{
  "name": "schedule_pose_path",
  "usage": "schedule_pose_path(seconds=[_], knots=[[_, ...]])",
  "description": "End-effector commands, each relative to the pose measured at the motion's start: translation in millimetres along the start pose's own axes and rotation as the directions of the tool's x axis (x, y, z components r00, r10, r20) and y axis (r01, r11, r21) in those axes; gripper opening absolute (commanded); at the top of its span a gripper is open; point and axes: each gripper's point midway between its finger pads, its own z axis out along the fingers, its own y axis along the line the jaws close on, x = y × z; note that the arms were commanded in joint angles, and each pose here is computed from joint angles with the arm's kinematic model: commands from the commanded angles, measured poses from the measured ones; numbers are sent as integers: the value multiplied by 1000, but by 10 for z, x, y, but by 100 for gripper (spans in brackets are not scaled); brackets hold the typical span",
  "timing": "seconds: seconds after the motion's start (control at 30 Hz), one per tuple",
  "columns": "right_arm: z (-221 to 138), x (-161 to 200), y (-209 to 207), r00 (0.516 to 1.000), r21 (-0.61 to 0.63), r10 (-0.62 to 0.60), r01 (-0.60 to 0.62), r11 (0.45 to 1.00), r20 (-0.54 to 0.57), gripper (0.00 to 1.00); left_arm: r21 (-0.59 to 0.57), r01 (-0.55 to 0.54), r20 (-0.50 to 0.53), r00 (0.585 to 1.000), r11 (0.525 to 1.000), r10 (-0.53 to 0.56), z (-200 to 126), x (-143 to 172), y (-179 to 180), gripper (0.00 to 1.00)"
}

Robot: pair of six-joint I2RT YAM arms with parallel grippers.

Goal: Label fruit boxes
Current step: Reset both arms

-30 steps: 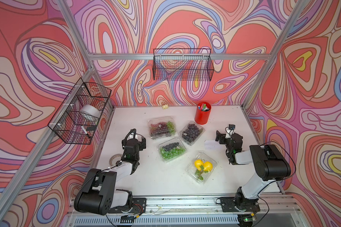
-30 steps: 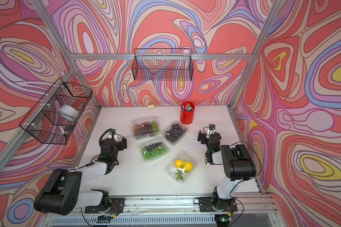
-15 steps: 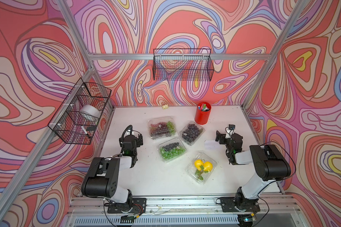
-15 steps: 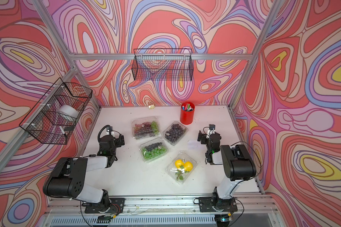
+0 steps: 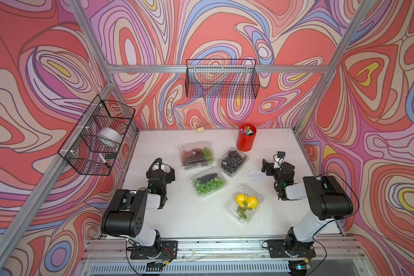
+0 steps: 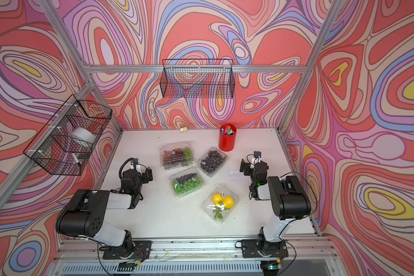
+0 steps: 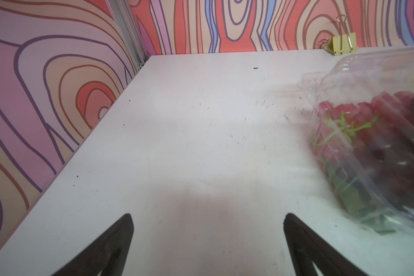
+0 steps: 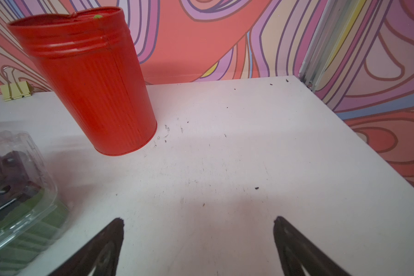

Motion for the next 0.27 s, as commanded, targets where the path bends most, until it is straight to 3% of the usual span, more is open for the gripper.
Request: schedule_pose_path(seconds=[0.0,0.23], knots=[[19,-34,-18,1000,3,-6,6,1000,5,98,-23,18,38,999,1000,-17,37,-110,35,100],[20,-33,-15,1000,2,-5,5,1000,5,99,-2,32,18,999,999,-32,57,-101,33,100]])
